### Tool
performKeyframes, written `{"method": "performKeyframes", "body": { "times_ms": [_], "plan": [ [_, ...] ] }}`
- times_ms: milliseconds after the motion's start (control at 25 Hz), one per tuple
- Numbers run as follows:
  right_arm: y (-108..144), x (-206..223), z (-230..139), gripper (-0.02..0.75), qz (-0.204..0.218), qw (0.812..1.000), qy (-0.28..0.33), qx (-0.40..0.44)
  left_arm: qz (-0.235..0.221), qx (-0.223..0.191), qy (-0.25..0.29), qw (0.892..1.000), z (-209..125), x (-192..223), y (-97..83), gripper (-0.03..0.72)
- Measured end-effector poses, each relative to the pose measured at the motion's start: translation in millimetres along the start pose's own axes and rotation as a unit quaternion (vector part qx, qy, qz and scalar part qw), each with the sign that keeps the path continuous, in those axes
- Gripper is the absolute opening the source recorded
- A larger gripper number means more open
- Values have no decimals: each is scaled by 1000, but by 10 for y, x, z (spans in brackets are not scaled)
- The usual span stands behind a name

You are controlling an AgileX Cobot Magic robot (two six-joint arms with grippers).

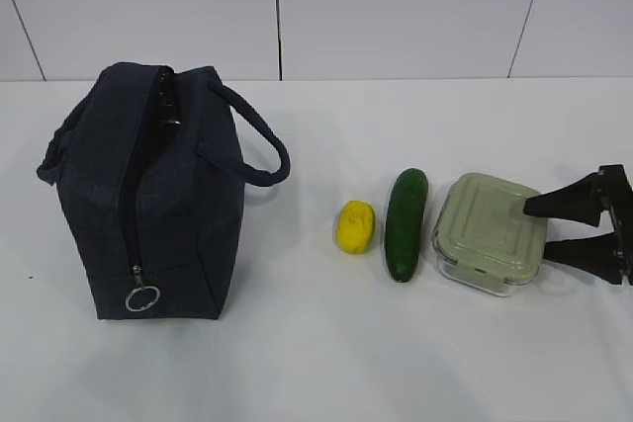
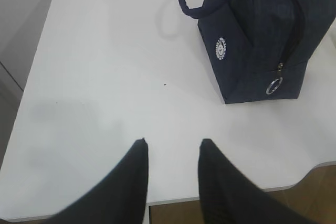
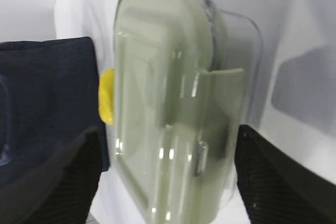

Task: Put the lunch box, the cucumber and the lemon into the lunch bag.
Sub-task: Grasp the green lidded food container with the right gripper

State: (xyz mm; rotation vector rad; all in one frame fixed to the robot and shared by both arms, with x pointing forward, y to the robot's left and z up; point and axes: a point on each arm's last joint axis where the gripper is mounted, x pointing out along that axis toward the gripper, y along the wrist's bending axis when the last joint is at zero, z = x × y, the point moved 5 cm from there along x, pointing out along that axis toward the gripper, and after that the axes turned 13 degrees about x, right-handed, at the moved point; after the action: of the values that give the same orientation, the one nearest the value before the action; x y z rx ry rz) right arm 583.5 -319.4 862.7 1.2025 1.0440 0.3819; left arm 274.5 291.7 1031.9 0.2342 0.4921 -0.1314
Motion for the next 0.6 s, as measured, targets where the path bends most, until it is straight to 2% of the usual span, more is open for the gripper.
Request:
{"method": "performKeyframes", "body": {
  "times_ms": [240,400,600],
  "plan": [
    [-60,15,8,587,-14,1000,-2,1,0,0,0,1000,0,0,0,235],
    [-142,70,-12,587,-7,999,9,33,0,0,0,1000,0,0,0,235],
    [-96,79,0,587,16,999,6,47,0,0,0,1000,0,0,0,235]
  ]
}}
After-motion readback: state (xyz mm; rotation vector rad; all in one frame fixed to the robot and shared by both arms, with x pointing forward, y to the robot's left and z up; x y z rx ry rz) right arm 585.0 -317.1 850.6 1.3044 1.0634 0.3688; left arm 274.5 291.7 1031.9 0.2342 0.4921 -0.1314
